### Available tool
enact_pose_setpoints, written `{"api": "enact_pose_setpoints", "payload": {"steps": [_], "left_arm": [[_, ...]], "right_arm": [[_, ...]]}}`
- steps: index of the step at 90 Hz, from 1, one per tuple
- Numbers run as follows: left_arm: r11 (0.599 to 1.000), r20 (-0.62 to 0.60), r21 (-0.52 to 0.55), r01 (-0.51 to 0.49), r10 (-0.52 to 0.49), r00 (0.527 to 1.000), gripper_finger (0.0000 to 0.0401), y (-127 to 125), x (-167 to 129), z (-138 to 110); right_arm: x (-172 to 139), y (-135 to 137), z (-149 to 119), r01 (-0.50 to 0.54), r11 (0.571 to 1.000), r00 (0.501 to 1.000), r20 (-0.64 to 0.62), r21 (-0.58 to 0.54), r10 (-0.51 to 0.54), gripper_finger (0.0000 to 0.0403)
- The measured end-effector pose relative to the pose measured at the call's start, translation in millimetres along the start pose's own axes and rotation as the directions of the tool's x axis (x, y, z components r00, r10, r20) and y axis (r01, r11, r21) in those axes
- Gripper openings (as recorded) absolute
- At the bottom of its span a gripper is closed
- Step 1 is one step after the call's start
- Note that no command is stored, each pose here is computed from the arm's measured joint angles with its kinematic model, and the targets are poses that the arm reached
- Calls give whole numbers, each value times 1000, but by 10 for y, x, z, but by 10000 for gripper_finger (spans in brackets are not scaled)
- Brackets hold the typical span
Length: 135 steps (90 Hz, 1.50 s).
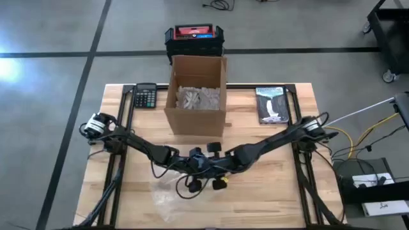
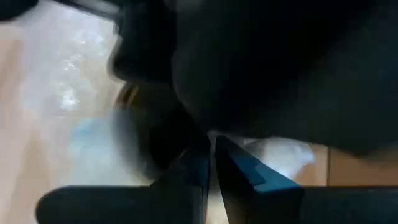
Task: Wrap mug
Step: Wrap the yellow mug with bubble wrap
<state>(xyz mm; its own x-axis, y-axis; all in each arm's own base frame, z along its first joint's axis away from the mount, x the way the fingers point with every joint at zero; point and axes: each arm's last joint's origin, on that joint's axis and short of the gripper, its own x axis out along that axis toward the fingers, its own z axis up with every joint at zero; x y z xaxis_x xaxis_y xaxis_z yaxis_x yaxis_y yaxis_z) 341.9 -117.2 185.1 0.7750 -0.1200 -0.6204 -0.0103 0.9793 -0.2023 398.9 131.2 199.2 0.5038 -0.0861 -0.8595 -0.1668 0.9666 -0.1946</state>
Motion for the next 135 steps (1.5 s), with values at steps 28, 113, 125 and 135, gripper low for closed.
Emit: {"api": "enact_pose_setpoints", "payload": {"steps": [28,113,125,135], "left_arm": [[999,-70,36,-2,5,998,0,4,-226,64],[998,-276,-11,-67,62,959,0,-69,-1357,-97],[996,-277,-49,-81,64,959,0,-62,-1483,-216],[991,-291,-96,-92,61,955,0,-26,-1533,-353]], "right_arm": [[40,48,-2,-13,999,1000,-3,35,13,14],[393,58,-66,-108,992,991,-79,60,112,13],[209,16,85,-112,993,993,-23,34,113,14],[-140,-75,245,-112,993,992,53,23,111,14]]}}
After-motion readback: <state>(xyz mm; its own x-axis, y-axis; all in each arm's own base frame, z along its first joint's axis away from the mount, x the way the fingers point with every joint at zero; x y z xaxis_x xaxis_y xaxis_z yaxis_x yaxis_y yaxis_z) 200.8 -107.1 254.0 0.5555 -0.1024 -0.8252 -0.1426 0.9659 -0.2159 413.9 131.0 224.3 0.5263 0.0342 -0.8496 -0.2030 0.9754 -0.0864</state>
